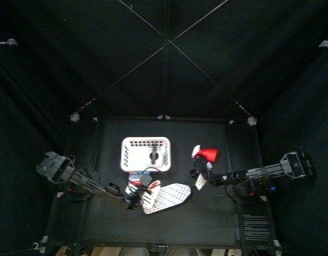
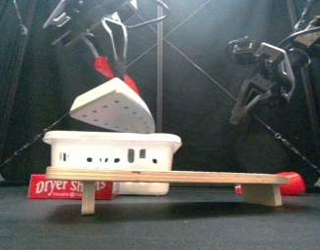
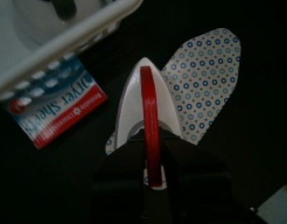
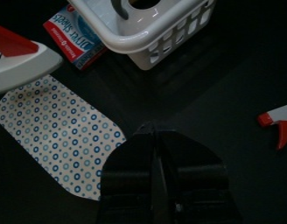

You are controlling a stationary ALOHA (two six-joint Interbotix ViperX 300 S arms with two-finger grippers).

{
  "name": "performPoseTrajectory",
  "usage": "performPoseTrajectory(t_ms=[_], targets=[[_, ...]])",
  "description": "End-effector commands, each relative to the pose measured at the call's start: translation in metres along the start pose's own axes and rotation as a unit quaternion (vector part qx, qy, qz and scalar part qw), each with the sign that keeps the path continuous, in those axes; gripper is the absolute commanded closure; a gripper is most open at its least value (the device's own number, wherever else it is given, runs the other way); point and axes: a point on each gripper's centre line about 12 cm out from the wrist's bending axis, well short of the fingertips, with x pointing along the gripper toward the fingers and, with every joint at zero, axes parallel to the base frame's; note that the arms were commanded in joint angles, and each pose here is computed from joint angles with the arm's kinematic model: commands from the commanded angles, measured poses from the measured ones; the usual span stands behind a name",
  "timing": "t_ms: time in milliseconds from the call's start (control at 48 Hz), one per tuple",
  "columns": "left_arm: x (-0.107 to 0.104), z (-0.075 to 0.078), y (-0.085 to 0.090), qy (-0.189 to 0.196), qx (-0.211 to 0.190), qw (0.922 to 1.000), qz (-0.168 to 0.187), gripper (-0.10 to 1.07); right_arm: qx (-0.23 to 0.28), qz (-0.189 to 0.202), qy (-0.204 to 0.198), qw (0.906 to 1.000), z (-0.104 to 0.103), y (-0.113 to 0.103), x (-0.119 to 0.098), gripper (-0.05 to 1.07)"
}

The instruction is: Press iron on board

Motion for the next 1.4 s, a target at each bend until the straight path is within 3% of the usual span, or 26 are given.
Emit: performPoseTrajectory(t_ms=[0, 208, 375, 562, 750, 1083, 1375], targets=[[0.000, -0.009, -0.010, -0.002, -0.022, 0.9997, -0.005, 0.51, 0.000, 0.005, -0.008, 1.0000, 0.004, 0.001, -0.004, 0.66], [0.010, -0.032, -0.014, -0.009, -0.076, 0.9970, 0.014, 0.51, -0.005, 0.004, -0.008, 0.9999, 0.002, 0.000, -0.004, 0.66], [0.012, -0.039, -0.015, -0.049, -0.120, 0.9907, 0.040, 0.51, -0.010, 0.001, -0.003, 0.9999, -0.004, -0.005, -0.005, 0.66], [0.016, -0.044, -0.015, -0.058, -0.120, 0.9892, 0.061, 0.51, 0.005, 0.002, 0.013, 0.9999, -0.015, -0.009, -0.004, 0.66], [0.022, -0.049, -0.023, -0.057, -0.118, 0.9892, 0.066, 0.51, 0.046, 0.006, 0.058, 0.9972, -0.037, -0.013, 0.000, 0.66], [0.031, -0.064, -0.021, -0.042, -0.113, 0.9880, 0.096, 0.51, 0.084, 0.031, 0.124, 0.9882, -0.068, -0.008, 0.012, 0.66], [0.036, -0.067, -0.028, -0.031, -0.113, 0.9904, 0.074, 0.51, 0.076, 0.043, 0.146, 0.9855, -0.074, 0.003, 0.025, 0.66]])
